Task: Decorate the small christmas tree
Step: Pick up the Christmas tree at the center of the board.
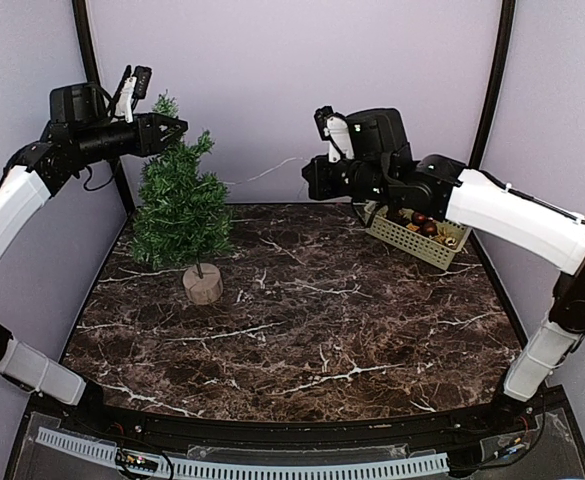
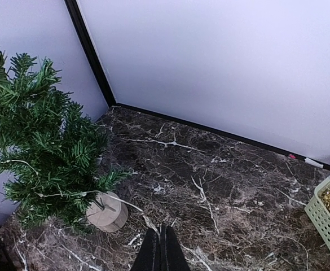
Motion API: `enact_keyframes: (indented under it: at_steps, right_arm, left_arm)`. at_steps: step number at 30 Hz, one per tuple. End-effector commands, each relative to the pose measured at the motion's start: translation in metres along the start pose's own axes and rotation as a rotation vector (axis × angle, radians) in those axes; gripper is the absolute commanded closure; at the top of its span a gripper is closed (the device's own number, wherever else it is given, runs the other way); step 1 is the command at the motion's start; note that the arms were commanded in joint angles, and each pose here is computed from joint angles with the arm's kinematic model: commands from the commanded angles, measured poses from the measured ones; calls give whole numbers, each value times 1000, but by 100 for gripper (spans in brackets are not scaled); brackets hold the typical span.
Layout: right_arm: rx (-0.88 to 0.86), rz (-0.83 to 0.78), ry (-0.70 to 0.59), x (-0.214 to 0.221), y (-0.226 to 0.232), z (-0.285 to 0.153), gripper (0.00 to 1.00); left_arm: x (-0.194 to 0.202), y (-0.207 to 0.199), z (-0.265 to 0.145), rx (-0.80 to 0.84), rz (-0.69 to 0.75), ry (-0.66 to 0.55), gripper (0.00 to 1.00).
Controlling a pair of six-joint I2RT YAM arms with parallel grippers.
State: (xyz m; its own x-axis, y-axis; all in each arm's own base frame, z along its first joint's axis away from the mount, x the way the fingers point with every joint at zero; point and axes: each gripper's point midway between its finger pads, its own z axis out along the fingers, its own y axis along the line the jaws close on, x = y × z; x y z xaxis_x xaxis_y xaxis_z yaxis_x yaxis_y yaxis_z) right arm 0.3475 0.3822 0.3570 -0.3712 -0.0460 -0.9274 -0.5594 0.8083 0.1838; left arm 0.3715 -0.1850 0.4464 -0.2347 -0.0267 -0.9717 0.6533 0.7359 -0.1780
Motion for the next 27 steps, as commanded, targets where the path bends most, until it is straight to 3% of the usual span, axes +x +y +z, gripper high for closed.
enact_keyframes:
  at_steps: [1, 5, 9, 21, 27]
  right_arm:
    - [21, 36, -68, -23, -12, -19, 100]
    - [32, 34, -79, -25, -16, -26, 100]
    - [47, 34, -88, -27, -20, -33, 100]
    - [156, 12, -124, -36, -46, -77, 100]
    - [225, -20, -111, -35, -64, -100, 100]
  left_arm:
    - [-25, -16, -11, 11, 65, -58, 66]
    - [-24, -21, -7, 26, 69, -37, 88]
    - [-27, -38, -2, 75, 85, -30, 98]
    - [-70, -135, 5, 321, 127, -89, 100]
    - [-52, -172, 20, 437, 108, -41, 100]
